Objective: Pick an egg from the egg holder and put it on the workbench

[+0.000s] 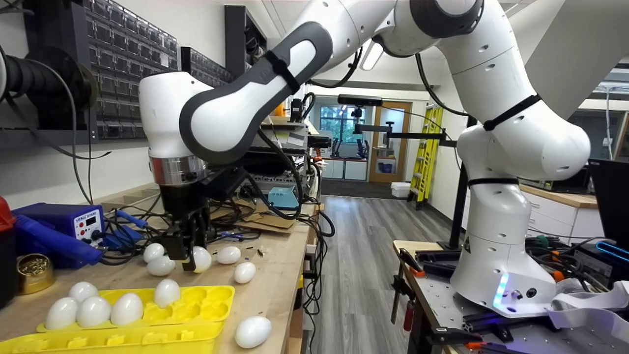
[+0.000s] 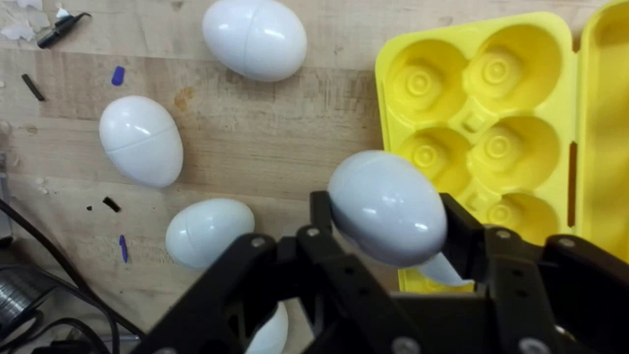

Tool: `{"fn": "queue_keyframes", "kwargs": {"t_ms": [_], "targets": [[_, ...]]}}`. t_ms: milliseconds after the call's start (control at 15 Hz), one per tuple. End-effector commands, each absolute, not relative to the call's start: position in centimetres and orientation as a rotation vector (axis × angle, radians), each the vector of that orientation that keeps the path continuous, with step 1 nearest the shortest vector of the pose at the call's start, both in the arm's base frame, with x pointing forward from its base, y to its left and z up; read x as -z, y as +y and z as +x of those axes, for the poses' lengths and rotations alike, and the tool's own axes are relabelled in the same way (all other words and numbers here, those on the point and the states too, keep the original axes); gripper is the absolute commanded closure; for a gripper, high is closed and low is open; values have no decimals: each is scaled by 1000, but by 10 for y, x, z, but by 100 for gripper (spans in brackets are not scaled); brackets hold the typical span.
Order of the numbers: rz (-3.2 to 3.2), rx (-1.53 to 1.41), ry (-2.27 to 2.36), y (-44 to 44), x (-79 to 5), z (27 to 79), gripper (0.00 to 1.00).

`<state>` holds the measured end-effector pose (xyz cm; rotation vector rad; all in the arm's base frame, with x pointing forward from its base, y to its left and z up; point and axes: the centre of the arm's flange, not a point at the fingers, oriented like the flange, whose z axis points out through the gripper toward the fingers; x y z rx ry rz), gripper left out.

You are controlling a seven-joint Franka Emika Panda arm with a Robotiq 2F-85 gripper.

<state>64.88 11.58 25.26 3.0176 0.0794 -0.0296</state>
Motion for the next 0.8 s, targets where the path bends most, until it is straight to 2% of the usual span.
{"fn": "queue_keyframes", "kwargs": {"t_ms": [0, 533, 600, 667, 733], "targets": [[2982, 70, 22, 104, -228, 654, 71], [2917, 115, -49, 70, -197, 659, 71], [2912, 118, -57, 67, -197, 660, 21], [2906, 118, -66, 64, -197, 661, 20], [2904, 112, -70, 63, -201, 661, 14]]}}
